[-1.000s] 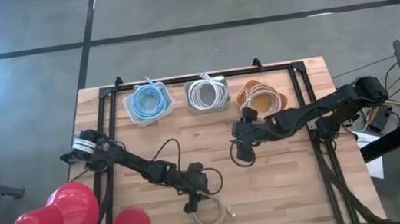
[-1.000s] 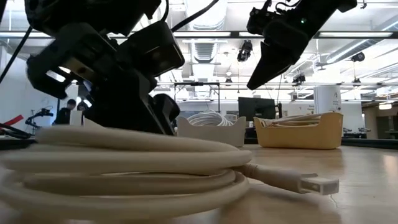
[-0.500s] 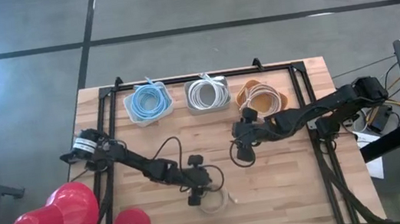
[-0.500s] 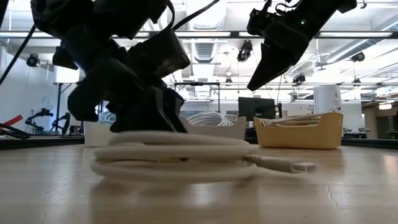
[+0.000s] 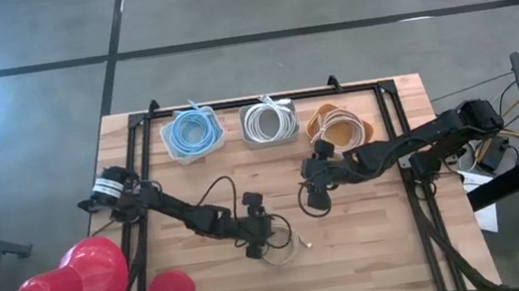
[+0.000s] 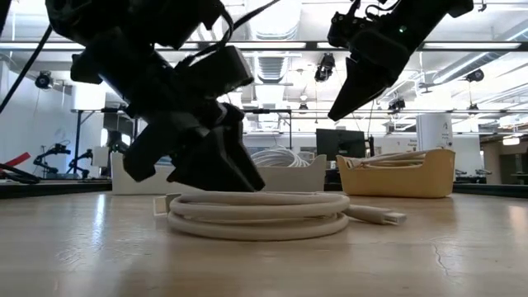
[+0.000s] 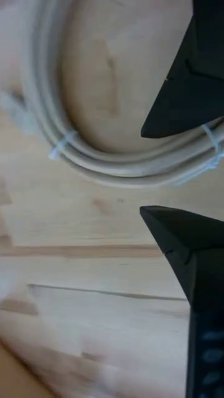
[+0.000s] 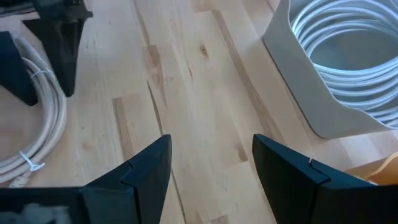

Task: Pick & Place USB Port
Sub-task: Put the brown cable into the yellow bin

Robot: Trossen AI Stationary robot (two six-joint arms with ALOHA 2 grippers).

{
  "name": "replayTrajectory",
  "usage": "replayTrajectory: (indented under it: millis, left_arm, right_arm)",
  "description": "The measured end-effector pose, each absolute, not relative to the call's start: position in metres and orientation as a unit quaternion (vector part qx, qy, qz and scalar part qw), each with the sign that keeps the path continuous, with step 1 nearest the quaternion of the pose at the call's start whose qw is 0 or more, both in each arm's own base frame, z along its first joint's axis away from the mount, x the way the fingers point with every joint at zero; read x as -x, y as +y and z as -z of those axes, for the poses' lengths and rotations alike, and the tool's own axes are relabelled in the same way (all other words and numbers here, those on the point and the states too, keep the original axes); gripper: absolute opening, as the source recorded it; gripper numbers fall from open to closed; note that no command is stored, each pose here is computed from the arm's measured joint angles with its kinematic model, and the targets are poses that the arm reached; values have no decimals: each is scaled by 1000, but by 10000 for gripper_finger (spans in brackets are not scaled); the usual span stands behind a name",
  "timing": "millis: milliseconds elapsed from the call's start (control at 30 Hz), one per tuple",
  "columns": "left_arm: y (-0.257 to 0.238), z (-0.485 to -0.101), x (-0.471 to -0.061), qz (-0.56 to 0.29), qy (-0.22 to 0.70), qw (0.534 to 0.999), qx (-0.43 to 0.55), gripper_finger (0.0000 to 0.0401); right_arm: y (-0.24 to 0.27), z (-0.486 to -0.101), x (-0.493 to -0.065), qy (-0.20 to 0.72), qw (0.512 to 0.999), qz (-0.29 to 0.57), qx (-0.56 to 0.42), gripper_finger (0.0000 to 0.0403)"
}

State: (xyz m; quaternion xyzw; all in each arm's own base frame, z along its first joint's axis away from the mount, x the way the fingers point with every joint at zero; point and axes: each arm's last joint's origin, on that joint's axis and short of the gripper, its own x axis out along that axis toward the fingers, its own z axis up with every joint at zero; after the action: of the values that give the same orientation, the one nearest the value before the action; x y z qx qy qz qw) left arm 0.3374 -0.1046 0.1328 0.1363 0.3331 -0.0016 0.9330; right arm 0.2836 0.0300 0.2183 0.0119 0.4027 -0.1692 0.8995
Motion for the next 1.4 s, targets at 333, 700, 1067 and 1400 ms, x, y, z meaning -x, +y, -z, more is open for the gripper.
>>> replayTrajectory:
  millis: [333,700,1067,1400]
  left_arm:
    - [-100,-123,-330,-12,367,925,-104,219]
    - [-84,-122,-335,-17,374,924,-83,60]
    - [-72,-140,-345,-183,339,902,-195,55]
    - [-74,-153,-355,-184,326,904,-204,50]
  right_arm:
    - [30,-213,-284,376,907,180,-54,221]
    - [37,-180,-303,355,925,108,-83,219]
    - [45,-145,-339,374,923,51,-75,219]
    - [43,-149,-356,356,928,110,3,219]
